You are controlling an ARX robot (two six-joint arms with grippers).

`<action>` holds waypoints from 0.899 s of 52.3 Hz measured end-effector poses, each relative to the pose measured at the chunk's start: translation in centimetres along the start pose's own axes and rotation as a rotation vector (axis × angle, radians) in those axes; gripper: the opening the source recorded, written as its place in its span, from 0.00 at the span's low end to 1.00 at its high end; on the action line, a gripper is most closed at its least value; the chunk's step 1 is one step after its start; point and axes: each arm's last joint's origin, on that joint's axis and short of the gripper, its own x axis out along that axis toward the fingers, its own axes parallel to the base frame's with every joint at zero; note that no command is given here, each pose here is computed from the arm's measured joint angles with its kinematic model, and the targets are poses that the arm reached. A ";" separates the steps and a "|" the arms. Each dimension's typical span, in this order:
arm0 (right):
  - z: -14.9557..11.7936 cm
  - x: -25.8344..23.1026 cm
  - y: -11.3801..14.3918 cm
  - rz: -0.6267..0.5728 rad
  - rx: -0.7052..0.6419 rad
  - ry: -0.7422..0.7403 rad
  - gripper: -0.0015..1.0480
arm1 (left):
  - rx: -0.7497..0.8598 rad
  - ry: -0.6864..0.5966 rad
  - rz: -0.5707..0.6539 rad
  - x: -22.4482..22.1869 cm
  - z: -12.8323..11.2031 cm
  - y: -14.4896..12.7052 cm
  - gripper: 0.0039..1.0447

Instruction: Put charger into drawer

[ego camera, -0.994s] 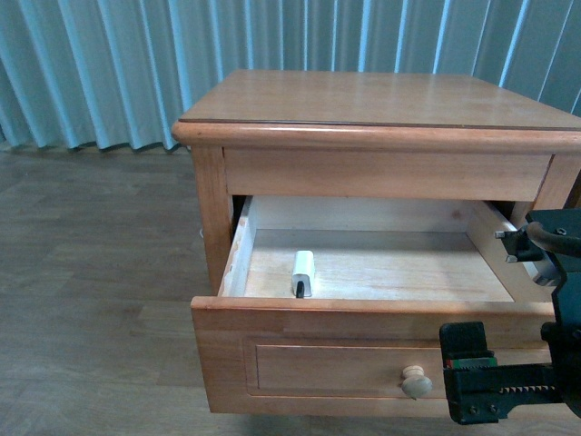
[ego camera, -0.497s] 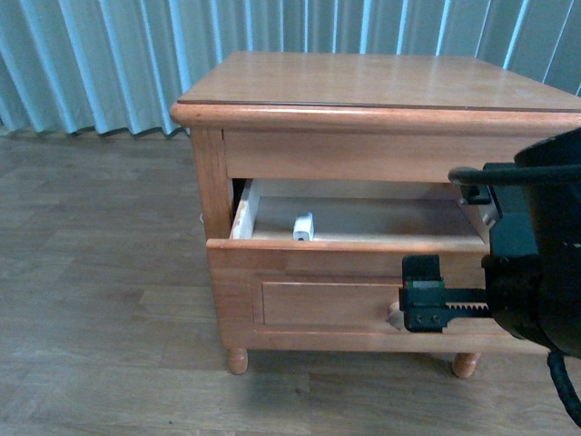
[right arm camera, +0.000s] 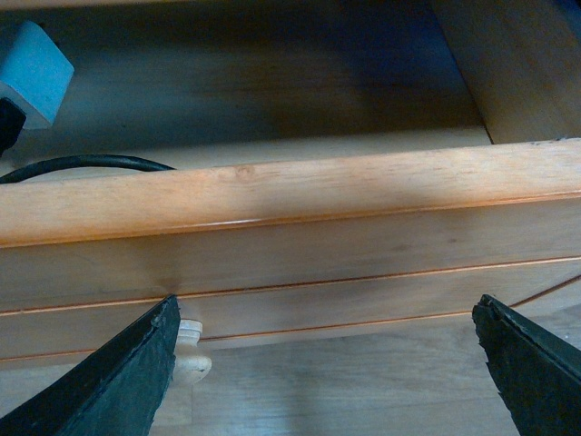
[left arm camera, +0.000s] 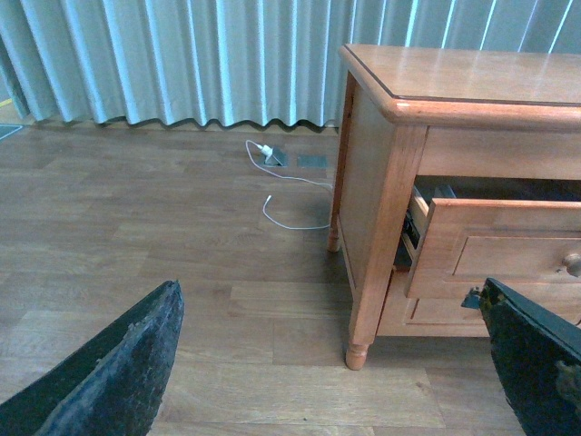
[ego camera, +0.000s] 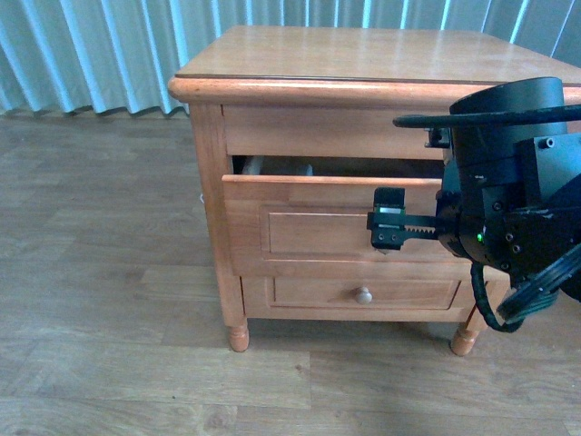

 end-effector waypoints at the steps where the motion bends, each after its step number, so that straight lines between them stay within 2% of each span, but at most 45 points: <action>1: 0.0 0.2 0.0 -0.002 0.002 -0.004 0.92 | 0.000 0.000 0.000 0.0 0.0 0.0 0.95; 27: 1.8 3.7 0.3 -0.010 0.054 -0.110 0.92 | 0.000 0.000 0.000 0.0 0.0 0.0 0.95; 47: 1.7 4.5 0.6 -0.007 0.045 -0.135 0.92 | 0.000 0.000 0.000 0.0 0.0 0.0 0.95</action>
